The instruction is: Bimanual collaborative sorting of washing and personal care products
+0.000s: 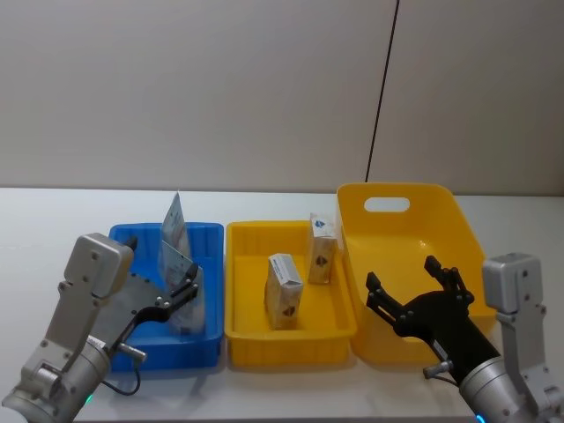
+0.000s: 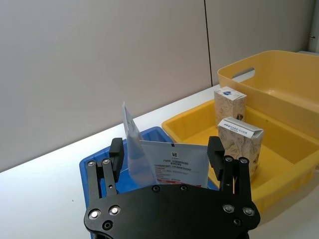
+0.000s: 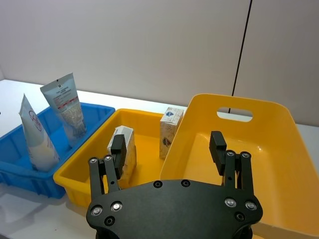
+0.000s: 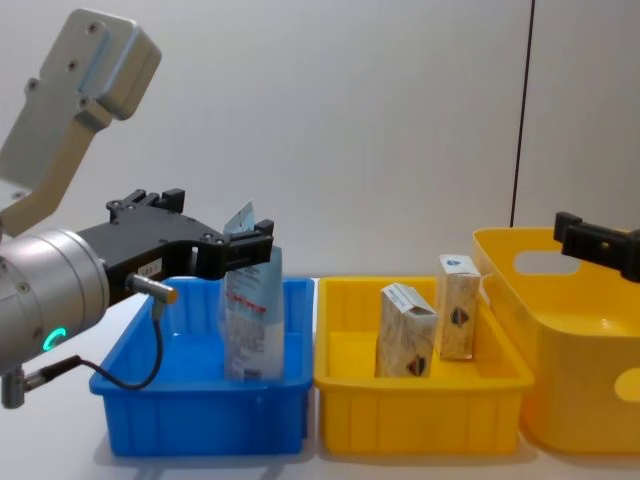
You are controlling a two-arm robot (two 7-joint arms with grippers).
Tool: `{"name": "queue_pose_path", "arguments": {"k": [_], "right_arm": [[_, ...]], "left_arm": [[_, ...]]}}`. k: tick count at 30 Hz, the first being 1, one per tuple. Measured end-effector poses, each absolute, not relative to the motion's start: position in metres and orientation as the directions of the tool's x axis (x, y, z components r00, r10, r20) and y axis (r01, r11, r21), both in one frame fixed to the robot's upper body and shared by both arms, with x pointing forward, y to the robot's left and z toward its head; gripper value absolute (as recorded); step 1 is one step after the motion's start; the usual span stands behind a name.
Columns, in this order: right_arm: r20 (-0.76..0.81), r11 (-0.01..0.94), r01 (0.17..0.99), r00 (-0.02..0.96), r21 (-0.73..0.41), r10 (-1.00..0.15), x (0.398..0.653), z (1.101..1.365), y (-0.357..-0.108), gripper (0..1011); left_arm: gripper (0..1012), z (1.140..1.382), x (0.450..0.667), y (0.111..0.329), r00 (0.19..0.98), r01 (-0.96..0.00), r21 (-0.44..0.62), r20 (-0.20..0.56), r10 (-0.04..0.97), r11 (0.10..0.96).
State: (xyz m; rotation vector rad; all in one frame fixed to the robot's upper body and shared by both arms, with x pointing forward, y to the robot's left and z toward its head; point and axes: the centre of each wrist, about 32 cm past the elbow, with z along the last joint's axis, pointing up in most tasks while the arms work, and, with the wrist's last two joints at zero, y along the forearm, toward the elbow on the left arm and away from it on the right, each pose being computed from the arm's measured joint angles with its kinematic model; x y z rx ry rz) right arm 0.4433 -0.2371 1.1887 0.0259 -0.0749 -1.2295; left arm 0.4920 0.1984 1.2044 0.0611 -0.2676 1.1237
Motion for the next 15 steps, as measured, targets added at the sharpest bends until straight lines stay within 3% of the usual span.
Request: {"name": "queue_pose_path", "arguments": {"k": [15], "right_arm": [[0.043, 0.335, 0.94, 0.333, 0.06, -0.942, 0.4433, 1.1887, -0.2371, 1003]], "left_arm": [[1001, 1.2044, 0.492, 0.1984, 0.404, -0.897, -0.086, 0.243, 0.882, 0.434]]}}
